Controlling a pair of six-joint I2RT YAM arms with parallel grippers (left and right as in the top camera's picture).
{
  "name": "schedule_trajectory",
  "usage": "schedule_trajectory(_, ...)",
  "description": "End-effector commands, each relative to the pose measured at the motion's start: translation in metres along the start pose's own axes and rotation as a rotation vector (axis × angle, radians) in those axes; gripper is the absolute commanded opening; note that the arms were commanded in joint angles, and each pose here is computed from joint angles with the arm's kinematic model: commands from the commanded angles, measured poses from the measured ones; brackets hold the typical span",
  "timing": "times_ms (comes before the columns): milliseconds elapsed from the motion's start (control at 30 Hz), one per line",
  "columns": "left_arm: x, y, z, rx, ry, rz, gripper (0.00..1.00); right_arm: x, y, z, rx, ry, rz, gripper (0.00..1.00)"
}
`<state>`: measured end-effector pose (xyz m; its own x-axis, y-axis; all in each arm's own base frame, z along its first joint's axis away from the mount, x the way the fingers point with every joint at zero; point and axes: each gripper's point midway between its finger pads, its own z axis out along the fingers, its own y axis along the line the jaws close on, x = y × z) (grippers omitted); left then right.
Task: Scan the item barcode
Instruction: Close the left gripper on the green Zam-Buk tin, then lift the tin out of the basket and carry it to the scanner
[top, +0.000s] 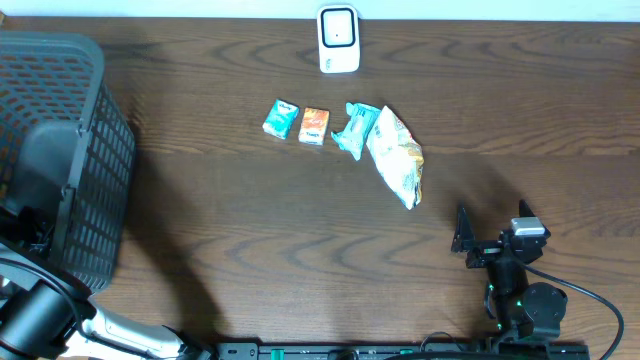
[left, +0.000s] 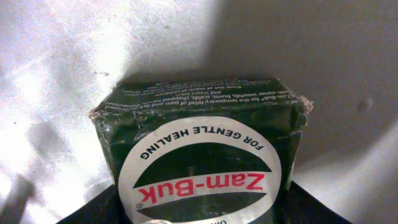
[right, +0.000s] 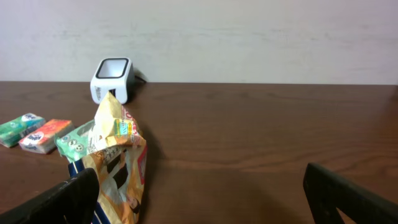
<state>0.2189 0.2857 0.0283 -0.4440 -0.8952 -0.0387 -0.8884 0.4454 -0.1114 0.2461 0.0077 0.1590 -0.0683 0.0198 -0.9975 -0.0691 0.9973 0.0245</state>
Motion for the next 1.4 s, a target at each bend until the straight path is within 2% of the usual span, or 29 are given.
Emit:
schedule_trajectory(0,0.001,0.000,0.005,0.014,0.009,0.000,0.59,0.000,0.001,0.000,-0.003,-0.001,-0.007,0.99)
schedule_trajectory(167,-0.004,-0.003,-0.002,0.022,-0.006,-0.016,0.59,0.000,0.001,0.000,-0.003,-0.001,-0.007,0.99)
schedule_trajectory(267,-0.009,-0.015,-0.012,0.085,-0.020,-0.012,0.59,0.000,0.001,0.000,-0.003,-0.001,-0.007,0.99)
schedule_trajectory(433,-0.023,-0.045,-0.053,0.238,-0.107,0.013,0.59,0.000,0.001,0.000,-0.003,-0.001,-0.007,0.99)
schedule_trajectory(533,-0.027,-0.049,-0.078,0.253,-0.173,0.029,0.59,0.000,0.001,0.000,-0.003,-0.001,-0.007,0.99)
schedule_trajectory(700,-0.032,-0.057,-0.141,0.278,-0.344,0.068,0.59,0.000,0.001,0.000,-0.003,-0.001,-0.007,0.99)
schedule_trajectory(733,-0.032,-0.061,-0.169,0.293,-0.426,0.088,0.59,0.000,0.001,0.000,-0.003,-0.001,-0.007,0.99)
schedule_trajectory(833,-0.027,-0.080,-0.221,0.403,-0.568,0.130,0.58,0.000,0.001,0.000,-0.003,-0.001,-0.007,0.99)
schedule_trajectory(967,-0.012,-0.107,-0.283,0.601,-0.688,0.124,0.59,0.000,0.001,0.000,-0.003,-0.001,-0.007,0.99)
schedule_trajectory(1067,0.009,-0.139,-0.324,0.784,-0.723,0.170,0.59,0.000,0.001,0.000,-0.003,-0.001,-0.007,0.99)
schedule_trajectory(1200,0.044,-0.191,-0.357,0.969,-0.702,0.280,0.59,0.000,0.001,0.000,-0.003,-0.001,-0.007,0.99)
schedule_trajectory(1367,0.105,-0.261,-0.362,1.089,-0.605,0.494,0.59,0.000,0.001,0.000,-0.003,-0.001,-0.007,0.99)
